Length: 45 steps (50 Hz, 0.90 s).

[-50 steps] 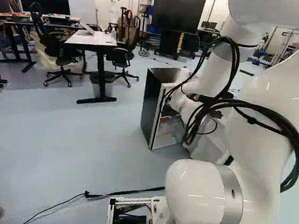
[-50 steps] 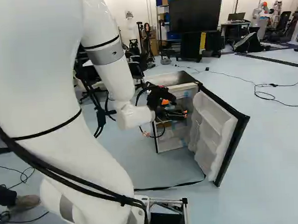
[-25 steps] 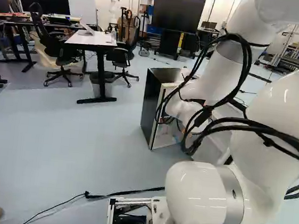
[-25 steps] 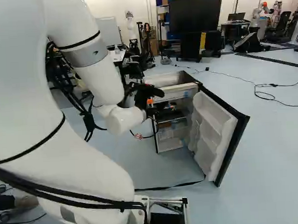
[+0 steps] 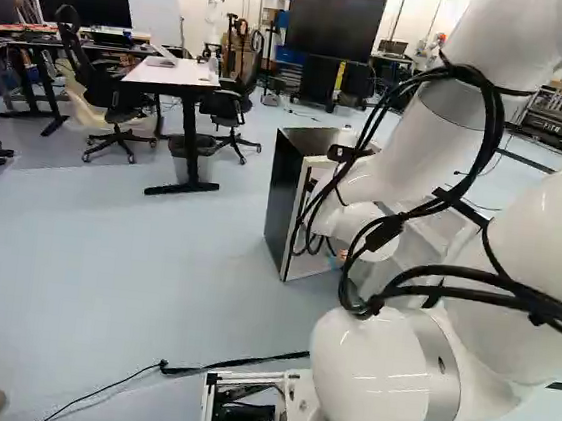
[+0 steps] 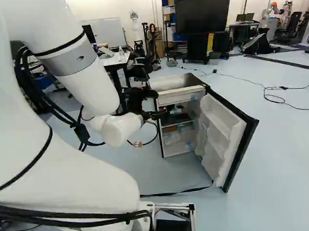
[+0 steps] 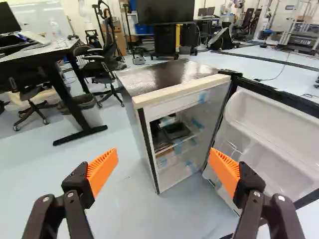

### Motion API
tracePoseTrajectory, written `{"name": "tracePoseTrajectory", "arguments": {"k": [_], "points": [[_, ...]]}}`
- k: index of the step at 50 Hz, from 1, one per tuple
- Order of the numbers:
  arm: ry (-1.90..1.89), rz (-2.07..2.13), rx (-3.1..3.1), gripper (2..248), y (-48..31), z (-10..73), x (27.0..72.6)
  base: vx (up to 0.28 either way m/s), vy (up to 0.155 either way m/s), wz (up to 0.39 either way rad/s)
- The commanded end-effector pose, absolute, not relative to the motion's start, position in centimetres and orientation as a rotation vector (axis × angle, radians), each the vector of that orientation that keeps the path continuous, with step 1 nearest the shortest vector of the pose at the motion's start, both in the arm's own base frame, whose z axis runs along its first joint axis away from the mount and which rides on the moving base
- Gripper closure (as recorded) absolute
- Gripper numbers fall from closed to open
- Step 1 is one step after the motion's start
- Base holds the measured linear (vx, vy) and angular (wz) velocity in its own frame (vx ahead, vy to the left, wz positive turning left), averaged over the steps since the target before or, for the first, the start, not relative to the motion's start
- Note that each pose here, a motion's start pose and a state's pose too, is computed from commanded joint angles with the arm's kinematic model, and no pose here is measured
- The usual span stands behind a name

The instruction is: Open the fridge door

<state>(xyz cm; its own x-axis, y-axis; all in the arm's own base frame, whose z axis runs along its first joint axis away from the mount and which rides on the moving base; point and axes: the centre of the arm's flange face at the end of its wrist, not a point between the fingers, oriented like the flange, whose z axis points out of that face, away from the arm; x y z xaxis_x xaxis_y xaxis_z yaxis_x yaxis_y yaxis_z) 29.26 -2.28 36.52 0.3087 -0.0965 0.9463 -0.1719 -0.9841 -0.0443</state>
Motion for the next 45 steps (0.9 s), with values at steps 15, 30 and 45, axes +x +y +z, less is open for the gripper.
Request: {"name": "tracePoseTrajectory", "arguments": {"k": [15, 30, 45], "points": [[-0.124, 1.811, 2.528, 3, -1.1, 36.6, 28.1, 0.000, 0.000, 0.000], [-0.039, 1.820, 2.549, 3, -0.3, 36.6, 27.4, 0.000, 0.000, 0.000], [-0.002, 1.824, 2.557, 3, 0.0, 36.6, 27.0, 0.000, 0.000, 0.000]]}}
